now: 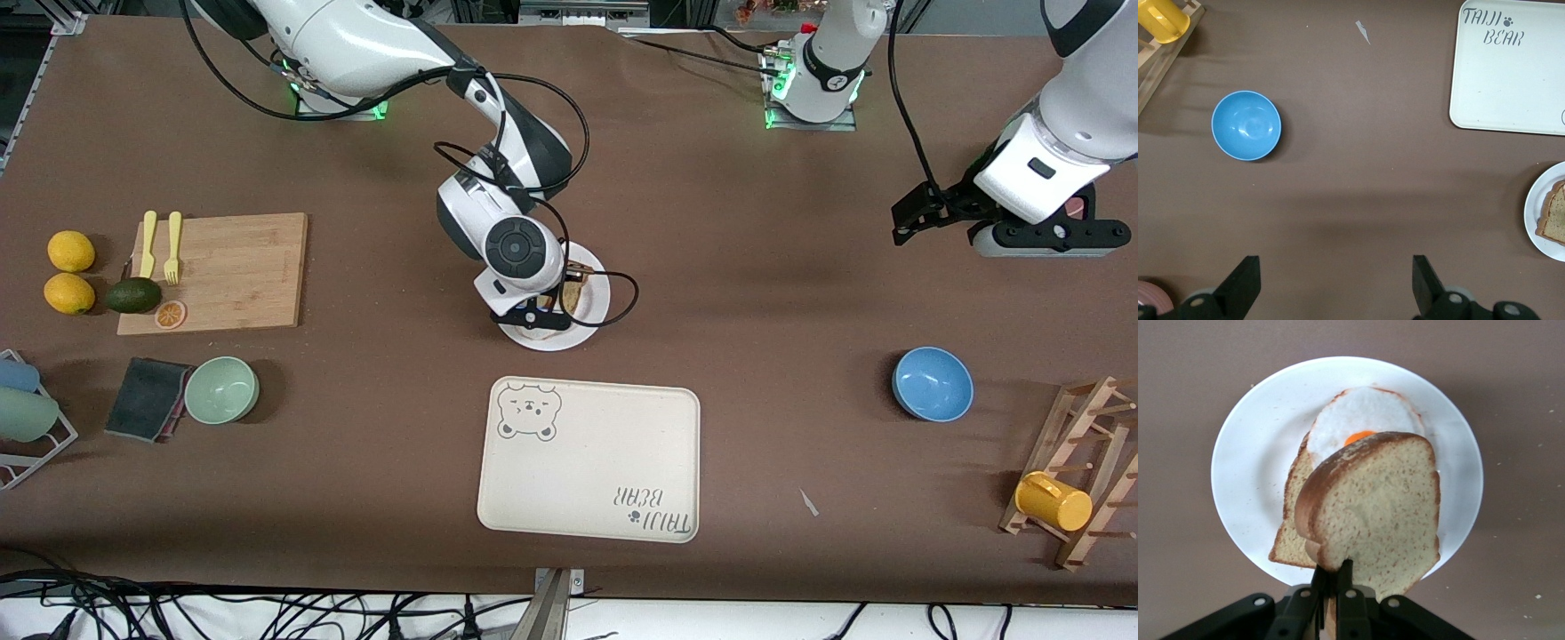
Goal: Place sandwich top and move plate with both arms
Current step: 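Carry the bread with the right gripper over the egg plate, then release the bread onto the egg while the left gripper reaches the plate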
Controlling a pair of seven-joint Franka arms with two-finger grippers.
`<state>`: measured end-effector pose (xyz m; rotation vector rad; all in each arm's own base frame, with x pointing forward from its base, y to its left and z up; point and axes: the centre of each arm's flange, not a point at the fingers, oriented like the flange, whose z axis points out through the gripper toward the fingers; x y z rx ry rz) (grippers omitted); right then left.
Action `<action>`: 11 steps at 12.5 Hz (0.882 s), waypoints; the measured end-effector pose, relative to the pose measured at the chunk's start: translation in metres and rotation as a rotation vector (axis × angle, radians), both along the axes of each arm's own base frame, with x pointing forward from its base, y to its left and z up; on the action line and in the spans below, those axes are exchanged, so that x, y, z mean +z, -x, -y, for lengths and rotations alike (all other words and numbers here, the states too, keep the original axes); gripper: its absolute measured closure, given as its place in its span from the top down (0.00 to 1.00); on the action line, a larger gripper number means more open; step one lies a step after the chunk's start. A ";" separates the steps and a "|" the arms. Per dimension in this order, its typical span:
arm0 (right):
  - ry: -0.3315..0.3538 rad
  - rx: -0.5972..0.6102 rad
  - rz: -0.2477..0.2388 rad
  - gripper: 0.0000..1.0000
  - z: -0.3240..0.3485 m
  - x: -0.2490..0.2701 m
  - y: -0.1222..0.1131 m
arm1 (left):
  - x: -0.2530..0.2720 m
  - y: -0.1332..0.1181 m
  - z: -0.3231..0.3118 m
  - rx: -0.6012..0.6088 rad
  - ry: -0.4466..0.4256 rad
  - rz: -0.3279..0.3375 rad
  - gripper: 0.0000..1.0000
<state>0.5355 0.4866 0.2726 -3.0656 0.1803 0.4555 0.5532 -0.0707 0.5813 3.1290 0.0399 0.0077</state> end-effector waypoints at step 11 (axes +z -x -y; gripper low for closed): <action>-0.027 0.003 0.047 1.00 -0.019 0.015 0.001 | -0.008 -0.003 0.001 -0.046 -0.001 -0.014 1.00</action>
